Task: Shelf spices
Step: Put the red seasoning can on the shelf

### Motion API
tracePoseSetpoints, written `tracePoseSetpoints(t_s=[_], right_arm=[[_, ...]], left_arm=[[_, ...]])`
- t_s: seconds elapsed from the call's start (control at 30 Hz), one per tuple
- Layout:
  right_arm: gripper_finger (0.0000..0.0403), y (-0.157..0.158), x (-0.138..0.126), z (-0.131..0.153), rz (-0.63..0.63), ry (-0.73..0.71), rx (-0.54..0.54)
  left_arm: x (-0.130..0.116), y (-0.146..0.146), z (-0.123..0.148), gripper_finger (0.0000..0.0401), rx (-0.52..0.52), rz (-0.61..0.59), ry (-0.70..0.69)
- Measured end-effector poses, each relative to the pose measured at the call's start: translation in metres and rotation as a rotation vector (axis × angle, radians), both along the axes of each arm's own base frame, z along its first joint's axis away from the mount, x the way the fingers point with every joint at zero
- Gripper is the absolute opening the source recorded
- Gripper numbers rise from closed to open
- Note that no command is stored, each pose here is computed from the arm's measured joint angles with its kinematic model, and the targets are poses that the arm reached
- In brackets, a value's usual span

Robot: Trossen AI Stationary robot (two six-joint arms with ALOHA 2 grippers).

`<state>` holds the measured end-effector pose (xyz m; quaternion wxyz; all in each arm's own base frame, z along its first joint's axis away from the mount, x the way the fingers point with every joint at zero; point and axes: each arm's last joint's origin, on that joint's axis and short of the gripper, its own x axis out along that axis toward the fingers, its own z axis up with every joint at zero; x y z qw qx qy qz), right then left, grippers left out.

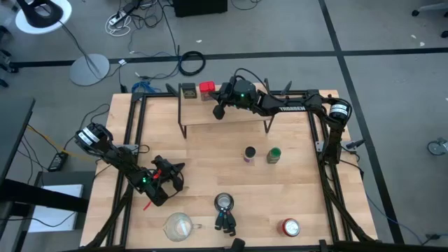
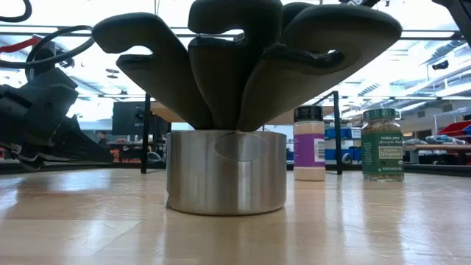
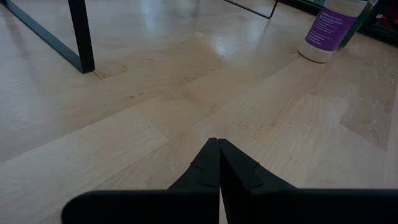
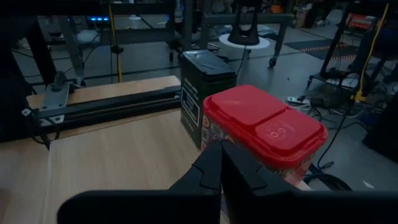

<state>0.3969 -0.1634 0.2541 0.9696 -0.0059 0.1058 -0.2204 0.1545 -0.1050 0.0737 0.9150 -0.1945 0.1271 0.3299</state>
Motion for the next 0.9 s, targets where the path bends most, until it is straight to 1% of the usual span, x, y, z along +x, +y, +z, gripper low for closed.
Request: tracePoseSetpoints(t_s=[0.33,0.47,0.63,0.73,0.8,0.9], right_arm=[[0.0005,0.003,0.001,-0.001,0.016,0.004,0.005],[0.0004,0.015,0.006,0.0,0.078,-0.008,0.01],[0.0006,0.029,0.012,0.005,0.144,-0.051,-0.035],[0.0006,0.025,0.01,0.006,0.129,-0.049,-0.043],[0.0004,0.017,0.007,0.005,0.102,-0.05,-0.021],[0.0002,0.008,0.003,0.0,0.073,-0.01,0.01]], left_arm=[[0.0,0.0,0.0,0.0004,0.001,0.0,0.001],[0.0,0.0,0.0,0.0004,0.002,0.0,0.002],[0.0,0.0,0.0,0.0004,0.002,0.0,0.002],[0.0,0.0,0.0,0.0004,0.003,0.0,0.003],[0.0,0.0,0.0,0.0004,0.004,0.001,0.0],[0.0,0.0,0.0,0.0004,0.004,0.002,-0.002]])
